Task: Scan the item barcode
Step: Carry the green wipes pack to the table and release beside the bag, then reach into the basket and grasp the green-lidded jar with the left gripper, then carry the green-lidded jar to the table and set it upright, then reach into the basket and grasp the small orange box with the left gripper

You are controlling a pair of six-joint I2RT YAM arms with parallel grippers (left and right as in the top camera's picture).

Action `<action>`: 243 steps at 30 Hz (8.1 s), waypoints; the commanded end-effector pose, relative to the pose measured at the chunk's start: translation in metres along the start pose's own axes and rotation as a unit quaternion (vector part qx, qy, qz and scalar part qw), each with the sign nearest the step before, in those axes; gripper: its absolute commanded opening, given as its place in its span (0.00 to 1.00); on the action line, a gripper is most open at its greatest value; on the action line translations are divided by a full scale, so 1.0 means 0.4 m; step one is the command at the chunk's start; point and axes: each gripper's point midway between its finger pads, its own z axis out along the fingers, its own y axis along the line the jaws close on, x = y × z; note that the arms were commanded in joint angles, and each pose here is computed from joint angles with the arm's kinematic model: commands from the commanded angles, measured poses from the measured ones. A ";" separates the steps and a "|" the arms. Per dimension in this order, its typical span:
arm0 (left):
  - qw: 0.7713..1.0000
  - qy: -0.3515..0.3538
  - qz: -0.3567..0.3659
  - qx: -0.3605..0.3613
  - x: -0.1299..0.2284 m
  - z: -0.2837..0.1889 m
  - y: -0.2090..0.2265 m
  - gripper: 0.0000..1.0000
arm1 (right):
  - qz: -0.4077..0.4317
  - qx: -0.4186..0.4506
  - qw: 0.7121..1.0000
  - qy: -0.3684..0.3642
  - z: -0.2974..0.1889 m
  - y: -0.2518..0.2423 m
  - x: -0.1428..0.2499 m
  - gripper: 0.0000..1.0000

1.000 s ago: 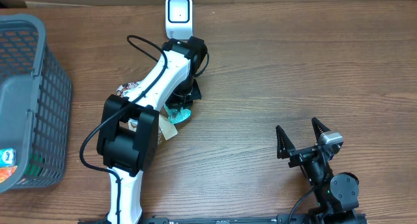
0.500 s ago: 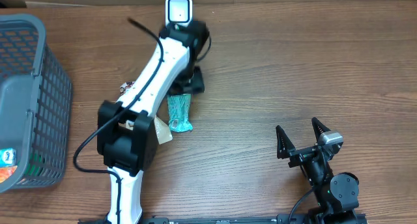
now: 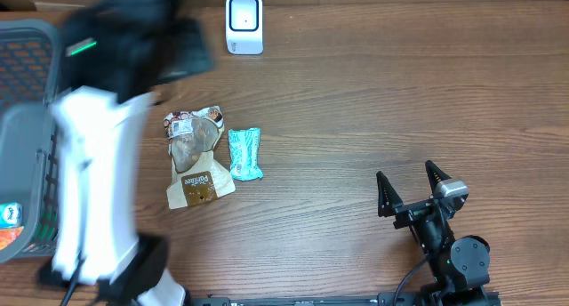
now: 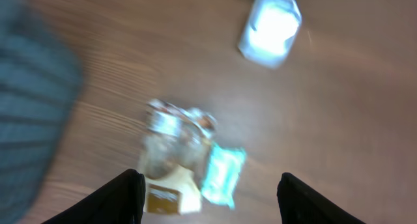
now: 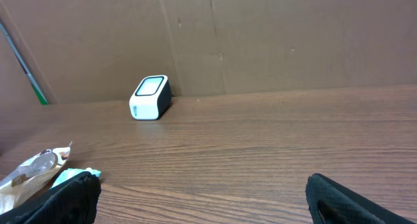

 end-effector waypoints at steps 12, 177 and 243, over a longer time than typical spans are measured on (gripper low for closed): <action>0.951 0.035 -0.259 -0.165 0.026 -0.004 0.539 0.74 | -0.002 0.000 1.000 -0.002 0.000 -0.002 0.004 1.00; 0.987 0.069 0.094 0.106 0.180 0.097 -0.184 0.54 | -0.002 0.000 1.000 -0.002 0.000 -0.002 0.004 1.00; 0.884 0.103 -0.384 -0.248 0.127 0.204 0.852 0.90 | -0.002 0.000 1.000 -0.002 0.000 -0.002 0.004 1.00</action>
